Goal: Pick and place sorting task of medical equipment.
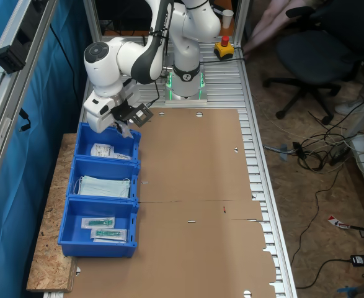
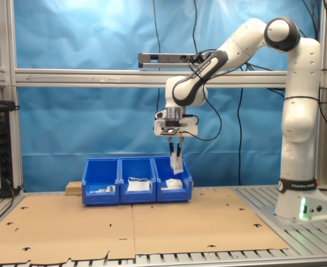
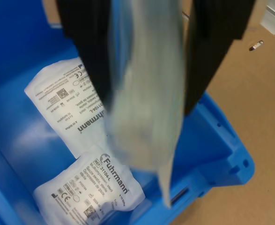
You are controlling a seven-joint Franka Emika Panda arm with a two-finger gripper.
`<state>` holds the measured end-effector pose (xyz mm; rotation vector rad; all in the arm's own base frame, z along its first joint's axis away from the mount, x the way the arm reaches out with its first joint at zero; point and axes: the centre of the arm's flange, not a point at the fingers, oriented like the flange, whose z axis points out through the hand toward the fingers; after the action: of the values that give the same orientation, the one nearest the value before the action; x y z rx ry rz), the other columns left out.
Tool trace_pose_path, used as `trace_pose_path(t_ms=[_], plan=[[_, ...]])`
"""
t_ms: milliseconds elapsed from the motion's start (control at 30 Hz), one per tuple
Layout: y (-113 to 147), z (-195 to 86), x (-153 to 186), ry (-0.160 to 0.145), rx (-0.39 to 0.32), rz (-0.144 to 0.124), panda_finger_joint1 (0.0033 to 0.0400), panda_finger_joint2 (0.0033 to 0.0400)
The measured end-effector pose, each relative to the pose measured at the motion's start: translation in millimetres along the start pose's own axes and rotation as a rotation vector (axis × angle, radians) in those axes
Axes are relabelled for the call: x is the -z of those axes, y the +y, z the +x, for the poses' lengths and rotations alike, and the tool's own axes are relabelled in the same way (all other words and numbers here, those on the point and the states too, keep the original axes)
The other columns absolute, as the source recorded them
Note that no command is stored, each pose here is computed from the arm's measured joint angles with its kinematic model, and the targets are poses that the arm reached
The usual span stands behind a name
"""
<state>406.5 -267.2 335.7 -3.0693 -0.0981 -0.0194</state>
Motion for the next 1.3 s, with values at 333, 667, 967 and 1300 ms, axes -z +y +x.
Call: trace_pose_path(t_ms=[333,667,967,1300], plan=[[0.0,0.0,0.0,0.000,0.000,0.000,0.0215,0.0215],[-0.1,0.1,0.0,0.000,0.000,0.000,0.0376,0.0376],[-7.0,5.2,0.5,0.001,0.020,-0.001,0.0399,0.0399],[-42.8,27.5,14.0,0.022,0.119,-0.018,0.0399,0.0399]])
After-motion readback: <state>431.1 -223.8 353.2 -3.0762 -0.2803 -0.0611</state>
